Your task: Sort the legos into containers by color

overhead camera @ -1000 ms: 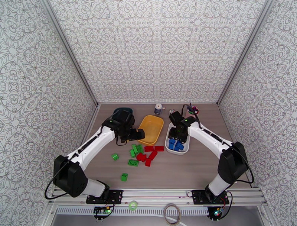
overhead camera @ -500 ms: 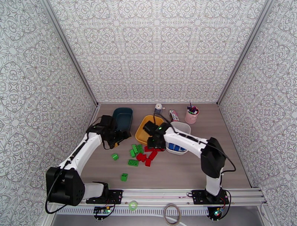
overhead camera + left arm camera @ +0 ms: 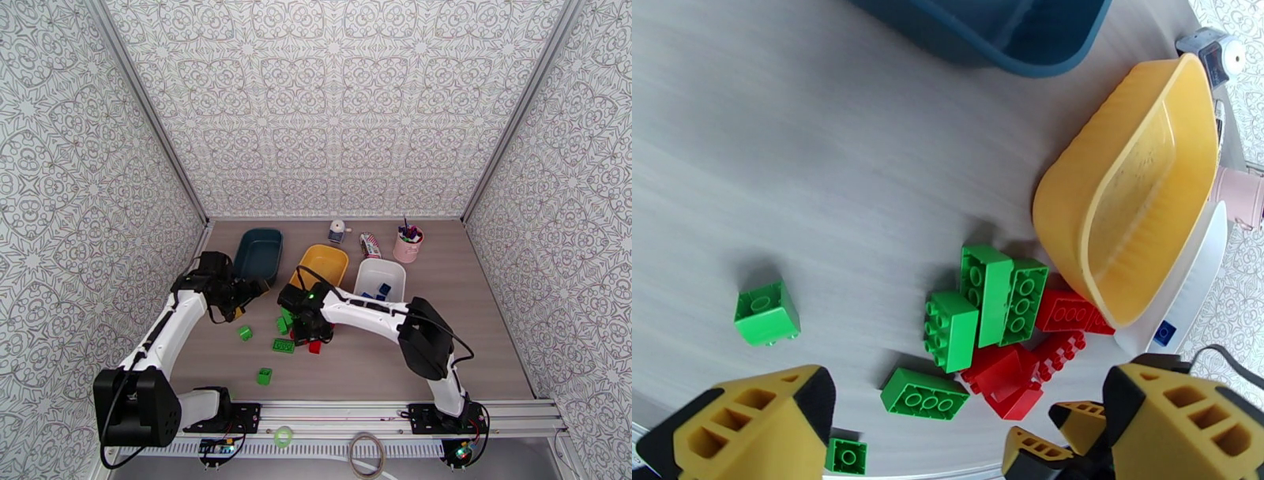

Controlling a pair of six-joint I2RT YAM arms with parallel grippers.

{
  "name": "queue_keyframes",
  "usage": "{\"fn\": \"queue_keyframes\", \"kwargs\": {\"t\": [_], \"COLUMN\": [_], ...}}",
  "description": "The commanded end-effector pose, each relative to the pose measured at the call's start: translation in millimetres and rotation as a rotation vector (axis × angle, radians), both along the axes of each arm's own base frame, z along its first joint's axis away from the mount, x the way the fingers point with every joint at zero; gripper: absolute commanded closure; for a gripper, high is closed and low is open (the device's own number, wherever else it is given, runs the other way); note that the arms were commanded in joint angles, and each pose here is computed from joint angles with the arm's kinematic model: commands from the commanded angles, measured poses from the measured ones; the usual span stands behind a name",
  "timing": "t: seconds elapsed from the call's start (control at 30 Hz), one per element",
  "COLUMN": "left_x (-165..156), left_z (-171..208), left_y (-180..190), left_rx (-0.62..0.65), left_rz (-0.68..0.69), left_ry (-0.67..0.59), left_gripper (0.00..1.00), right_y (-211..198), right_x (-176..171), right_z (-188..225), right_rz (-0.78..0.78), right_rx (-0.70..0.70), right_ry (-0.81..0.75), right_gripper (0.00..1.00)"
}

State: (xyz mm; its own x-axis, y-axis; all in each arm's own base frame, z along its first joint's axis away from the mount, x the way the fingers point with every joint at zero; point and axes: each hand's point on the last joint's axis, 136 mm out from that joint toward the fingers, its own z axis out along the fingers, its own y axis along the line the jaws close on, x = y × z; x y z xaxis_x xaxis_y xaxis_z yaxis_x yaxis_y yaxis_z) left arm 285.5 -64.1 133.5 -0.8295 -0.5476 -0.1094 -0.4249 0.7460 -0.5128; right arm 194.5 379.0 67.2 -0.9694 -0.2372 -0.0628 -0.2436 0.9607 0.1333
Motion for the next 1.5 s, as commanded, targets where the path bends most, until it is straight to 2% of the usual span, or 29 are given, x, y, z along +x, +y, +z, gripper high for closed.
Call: {"fn": "queue_keyframes", "kwargs": {"t": [0.0,0.9,1.07,1.23,1.47], "left_x": [0,-6,-7,-6,-6], "left_z": [5,6,6,7,7], "left_y": [-1,-11,-12,-13,-13], "left_rx": [-0.021,-0.04,-0.039,-0.039,-0.032], "left_rz": [-0.001,-0.046,-0.05,-0.049,-0.053], "left_ry": [-0.025,-0.033,-0.033,-0.033,-0.03], "left_gripper": [0.04,0.05,0.04,0.05,0.04], "right_y": [1,-25,-21,-24,-16], "right_x": [-8,-8,-4,-4,3], "right_z": [-9,-36,-27,-33,-35], "right_rz": [-0.03,-0.138,-0.137,-0.14,-0.126], "right_rx": [-0.027,-0.155,-0.119,-0.139,-0.124], "right_ry": [0.036,0.048,0.022,0.029,0.022], "right_gripper": [0.44,0.52,0.51,0.5,0.44]}}
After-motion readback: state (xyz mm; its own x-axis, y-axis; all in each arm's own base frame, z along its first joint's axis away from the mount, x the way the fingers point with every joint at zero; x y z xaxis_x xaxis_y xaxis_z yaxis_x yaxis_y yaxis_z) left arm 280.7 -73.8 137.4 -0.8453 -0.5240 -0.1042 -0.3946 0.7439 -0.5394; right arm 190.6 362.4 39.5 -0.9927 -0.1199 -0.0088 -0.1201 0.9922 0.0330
